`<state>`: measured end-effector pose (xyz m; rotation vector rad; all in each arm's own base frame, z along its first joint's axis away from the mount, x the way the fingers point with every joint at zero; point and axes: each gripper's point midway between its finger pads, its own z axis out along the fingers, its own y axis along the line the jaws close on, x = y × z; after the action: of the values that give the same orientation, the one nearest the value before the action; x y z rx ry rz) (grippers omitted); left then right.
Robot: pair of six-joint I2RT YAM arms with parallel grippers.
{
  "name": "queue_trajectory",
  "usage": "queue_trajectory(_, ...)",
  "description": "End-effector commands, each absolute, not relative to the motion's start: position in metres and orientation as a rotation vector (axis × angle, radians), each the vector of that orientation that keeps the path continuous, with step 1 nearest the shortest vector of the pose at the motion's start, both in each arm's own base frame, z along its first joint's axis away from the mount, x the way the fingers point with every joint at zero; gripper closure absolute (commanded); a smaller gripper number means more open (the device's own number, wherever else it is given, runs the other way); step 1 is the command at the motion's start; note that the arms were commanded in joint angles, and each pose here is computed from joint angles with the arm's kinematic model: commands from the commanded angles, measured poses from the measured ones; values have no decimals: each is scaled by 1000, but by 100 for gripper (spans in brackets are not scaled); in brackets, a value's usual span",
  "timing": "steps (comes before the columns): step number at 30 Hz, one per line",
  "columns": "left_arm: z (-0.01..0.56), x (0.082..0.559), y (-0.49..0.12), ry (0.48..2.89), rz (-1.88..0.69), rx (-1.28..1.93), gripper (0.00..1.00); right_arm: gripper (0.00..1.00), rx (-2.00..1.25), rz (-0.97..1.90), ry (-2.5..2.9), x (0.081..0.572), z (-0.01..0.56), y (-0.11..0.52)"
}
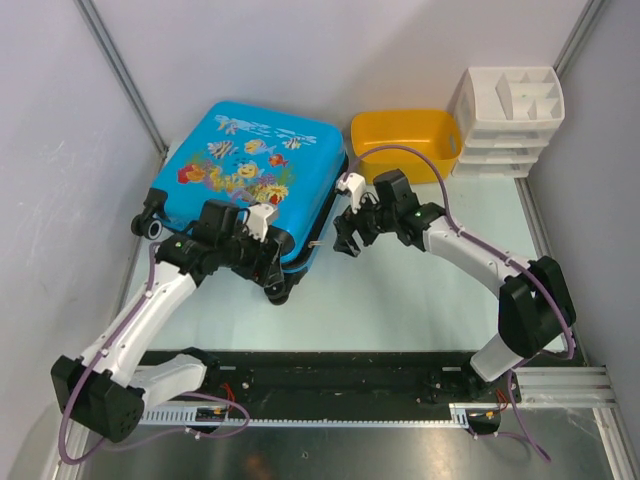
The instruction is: Open, take out, and arrange the luggage
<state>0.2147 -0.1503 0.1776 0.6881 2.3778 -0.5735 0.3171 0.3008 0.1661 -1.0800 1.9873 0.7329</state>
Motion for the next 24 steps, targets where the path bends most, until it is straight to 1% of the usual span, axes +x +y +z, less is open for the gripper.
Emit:
queue_trajectory(1,193,236,-157,2311,-509,644,21,16,-1024,724,1991,326,174,294)
queue_trajectory(2,194,236,-161,2305,-518,659,25,15,-1015,720,1997,328,173,292)
queue_trajectory(4,196,238,-167,2291,-531,678,29,14,-1001,718,2004,331,172,289)
queue_trajectory(7,191,239,-169,2307,-528,698,47,13,-1008,711,1998,333,172,288)
queue_trajectory(8,192,238,-170,2300,-539,712,66,13,-1019,709,1991,333,172,288)
queue_trajectory(10,207,233,-178,2237,-596,771,98,13,-1046,699,1969,333,173,288)
queue_trajectory(11,222,228,-180,2180,-626,787,100,12,-1058,697,1955,334,173,288)
queue_trajectory(14,255,216,-185,2049,-681,839,100,12,-1108,713,1882,335,176,294)
queue_trajectory(18,261,201,-184,1992,-706,910,100,16,-1192,770,1782,330,172,309)
queue_trajectory(22,223,195,-179,2103,-704,897,100,20,-1214,844,1741,326,164,325)
queue_trajectory(23,213,197,-177,2132,-686,897,100,22,-1218,887,1708,321,166,334)
queue_trajectory(24,208,197,-176,2147,-681,898,100,23,-1225,905,1725,315,154,334)
